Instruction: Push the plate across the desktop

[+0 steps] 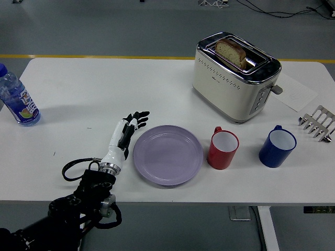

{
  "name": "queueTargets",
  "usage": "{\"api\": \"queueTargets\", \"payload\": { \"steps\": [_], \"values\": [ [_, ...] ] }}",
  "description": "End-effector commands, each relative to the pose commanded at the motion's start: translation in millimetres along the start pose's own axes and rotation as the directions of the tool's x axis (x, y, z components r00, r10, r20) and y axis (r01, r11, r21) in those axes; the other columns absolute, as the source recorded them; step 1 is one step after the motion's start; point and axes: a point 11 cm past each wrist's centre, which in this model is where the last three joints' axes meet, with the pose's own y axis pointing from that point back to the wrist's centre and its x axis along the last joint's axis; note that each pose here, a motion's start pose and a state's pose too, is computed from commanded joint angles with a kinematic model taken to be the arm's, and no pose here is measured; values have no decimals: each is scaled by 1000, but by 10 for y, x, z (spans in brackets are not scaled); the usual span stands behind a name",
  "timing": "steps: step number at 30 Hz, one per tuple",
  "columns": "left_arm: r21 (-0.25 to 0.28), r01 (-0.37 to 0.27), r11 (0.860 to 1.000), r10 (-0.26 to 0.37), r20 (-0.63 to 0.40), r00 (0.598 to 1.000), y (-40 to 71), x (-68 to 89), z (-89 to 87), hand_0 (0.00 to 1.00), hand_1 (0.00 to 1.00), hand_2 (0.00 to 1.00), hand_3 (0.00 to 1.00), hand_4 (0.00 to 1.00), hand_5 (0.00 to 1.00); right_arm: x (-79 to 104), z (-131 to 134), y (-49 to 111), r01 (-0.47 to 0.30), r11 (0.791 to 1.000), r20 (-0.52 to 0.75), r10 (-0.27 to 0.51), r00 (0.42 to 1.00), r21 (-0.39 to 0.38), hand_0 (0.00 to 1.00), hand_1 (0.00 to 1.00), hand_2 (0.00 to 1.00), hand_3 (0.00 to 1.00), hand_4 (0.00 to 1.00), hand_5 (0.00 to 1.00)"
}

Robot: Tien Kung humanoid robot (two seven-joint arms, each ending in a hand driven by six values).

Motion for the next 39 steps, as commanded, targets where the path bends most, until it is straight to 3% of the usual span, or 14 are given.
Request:
{"api": "queueTargets", "payload": {
  "steps": [5, 10, 12, 16, 19, 20, 21, 26, 31, 33, 36, 39],
  "values": [
    [-46, -74, 996, 73, -26, 997, -65, 151, 141, 754, 781, 785, 671, 427, 905, 22, -32, 5, -4, 1000, 3, 4, 1000, 5, 617, 562, 644, 593, 424, 346],
    [-98, -114, 989, 111, -42, 993, -51, 290, 275, 713, 758, 783, 667, 429, 903, 47, -97, 15, -9, 1000, 11, 9, 1000, 16, 615, 561, 644, 593, 424, 346],
    [-137, -146, 980, 145, -18, 989, 5, 581, 370, 713, 758, 783, 667, 429, 903, 60, -129, 20, -10, 1000, 15, 10, 1000, 23, 615, 561, 644, 593, 424, 346],
    [-201, -196, 960, 194, -32, 981, 94, 939, 570, 675, 717, 748, 636, 430, 902, 83, -138, 22, -15, 1000, 15, 15, 1000, 24, 617, 560, 642, 593, 423, 346],
    [-252, -212, 944, 202, -63, 977, 167, 1117, 724, 675, 717, 748, 636, 430, 902, 88, -137, 22, -17, 1000, 15, 16, 1000, 25, 617, 560, 642, 593, 423, 346],
    [-270, -219, 938, 200, -96, 975, 217, 1180, 780, 644, 663, 686, 599, 445, 918, 92, -134, 21, -17, 1000, 17, 17, 1000, 25, 615, 558, 640, 593, 423, 347],
    [-287, -234, 929, 209, -116, 971, 232, 1240, 842, 644, 663, 686, 599, 445, 918, 93, -133, 21, -17, 1000, 17, 17, 1000, 25, 615, 558, 640, 593, 423, 347],
    [-201, -225, 953, 183, -209, 961, 461, 1569, 899, 633, 661, 670, 602, 467, 954, 104, -126, 20, -19, 1000, 22, 19, 1000, 25, 615, 559, 640, 593, 422, 346],
    [-72, -199, 977, 182, -198, 963, 741, 1921, 819, 633, 661, 670, 602, 467, 954, 110, -123, 19, -19, 999, 33, 19, 999, 25, 615, 559, 640, 593, 422, 346],
    [-39, -211, 977, 200, -193, 960, 825, 2012, 778, 632, 664, 666, 608, 477, 974, 112, -115, 18, -20, 1000, 36, 19, 999, 24, 616, 559, 640, 593, 422, 347],
    [-36, -226, 973, 215, -194, 957, 863, 2066, 776, 632, 664, 666, 608, 477, 974, 113, -110, 17, -20, 1000, 37, 19, 999, 23, 616, 559, 640, 593, 422, 347],
    [-29, -275, 961, 263, -212, 941, 933, 2184, 732, 634, 665, 663, 609, 483, 981, 119, -80, 12, -21, 1000, 37, 21, 999, 16, 616, 558, 640, 593, 420, 347]
  ]
}}
